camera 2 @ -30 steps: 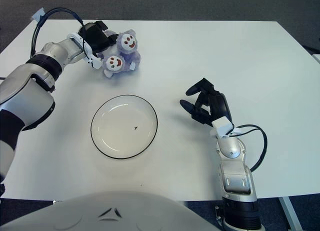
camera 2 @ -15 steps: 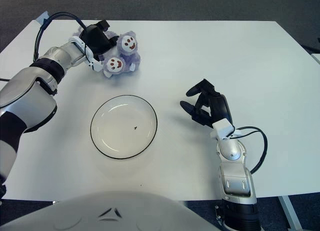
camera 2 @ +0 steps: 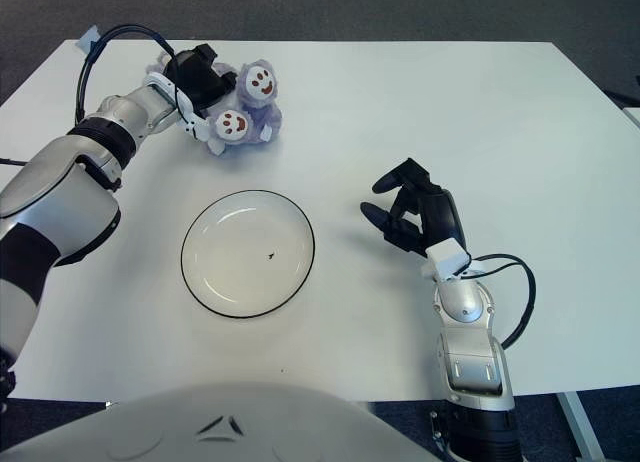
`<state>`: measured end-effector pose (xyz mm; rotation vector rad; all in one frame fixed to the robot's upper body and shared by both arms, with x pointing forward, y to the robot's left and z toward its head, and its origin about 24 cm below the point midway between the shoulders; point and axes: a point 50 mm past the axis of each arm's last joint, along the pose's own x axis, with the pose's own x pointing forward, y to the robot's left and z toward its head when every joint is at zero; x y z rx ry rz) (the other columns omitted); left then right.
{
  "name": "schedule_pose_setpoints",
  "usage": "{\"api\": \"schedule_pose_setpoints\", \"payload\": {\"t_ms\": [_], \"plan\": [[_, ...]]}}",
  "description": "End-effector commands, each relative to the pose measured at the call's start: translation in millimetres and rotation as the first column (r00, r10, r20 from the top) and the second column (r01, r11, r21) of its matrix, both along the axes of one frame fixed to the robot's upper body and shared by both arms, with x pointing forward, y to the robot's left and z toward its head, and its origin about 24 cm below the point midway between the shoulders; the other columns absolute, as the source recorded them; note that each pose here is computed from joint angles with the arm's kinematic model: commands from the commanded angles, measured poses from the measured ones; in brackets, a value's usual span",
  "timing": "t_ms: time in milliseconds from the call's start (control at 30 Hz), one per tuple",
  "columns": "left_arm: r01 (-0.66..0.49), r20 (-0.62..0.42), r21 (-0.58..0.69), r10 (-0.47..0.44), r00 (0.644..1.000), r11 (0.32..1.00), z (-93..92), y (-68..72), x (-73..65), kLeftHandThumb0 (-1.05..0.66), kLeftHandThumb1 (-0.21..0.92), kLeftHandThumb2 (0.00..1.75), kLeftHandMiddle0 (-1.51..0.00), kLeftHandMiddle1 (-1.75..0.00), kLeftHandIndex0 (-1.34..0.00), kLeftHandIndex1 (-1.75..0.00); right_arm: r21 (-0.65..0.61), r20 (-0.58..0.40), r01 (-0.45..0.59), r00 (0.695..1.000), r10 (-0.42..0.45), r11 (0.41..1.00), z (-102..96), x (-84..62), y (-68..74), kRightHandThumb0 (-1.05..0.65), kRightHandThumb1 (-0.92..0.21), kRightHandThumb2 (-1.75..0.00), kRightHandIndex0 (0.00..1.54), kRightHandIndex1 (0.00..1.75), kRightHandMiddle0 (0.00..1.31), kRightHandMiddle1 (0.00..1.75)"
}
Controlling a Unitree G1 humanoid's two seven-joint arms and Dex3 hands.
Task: Put the doll into the plate.
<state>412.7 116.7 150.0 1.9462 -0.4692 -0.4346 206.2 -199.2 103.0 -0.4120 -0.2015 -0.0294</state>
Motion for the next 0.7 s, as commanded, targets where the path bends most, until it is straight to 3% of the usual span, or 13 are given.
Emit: {"api": "schedule_pose_setpoints", "payload": {"t_ms": [0, 467, 600, 667], "plan": [[-0.011, -0.098, -0.051, 0.006, 0.995, 0.999, -17.7, -1.1, -5.1, -0.51, 0.92, 0.0, -0.38, -1.36, -0.25, -1.07, 0.005, 0.009, -0.007, 1.0, 0.007, 1.0, 2.3, -2.0, 1.0, -0.36, -0.92, -0.25, 0.84, 1.75, 0.49, 1.45], [-0.128, -0.301, -0.301, 0.033, 0.953, 0.945, -23.7, -7.7, -6.9, -0.5, 0.92, 0.07, -0.49, -1.72, -0.21, -1.24, 0.008, -0.009, -0.011, 1.0, 0.011, 1.0, 1.7, -3.4, 2.2, -0.36, -0.92, -0.26, 0.84, 1.75, 0.49, 1.45], [-0.187, -0.361, -0.34, 0.055, 0.931, 0.922, -24.2, -8.8, -5.7, -0.5, 0.92, 0.07, -0.5, -1.74, -0.21, -1.24, 0.009, -0.012, -0.012, 1.0, 0.012, 1.0, 1.4, -3.8, 2.5, -0.36, -0.92, -0.26, 0.84, 1.75, 0.49, 1.45], [-0.24, -0.419, -0.37, 0.069, 0.905, 0.898, -25.5, -10.3, -4.9, -0.51, 0.92, 0.09, -0.45, -1.63, -0.2, -1.23, 0.01, -0.014, -0.012, 1.0, 0.012, 1.0, 1.1, -4.0, 2.8, -0.36, -0.92, -0.26, 0.84, 1.75, 0.49, 1.45]]}}
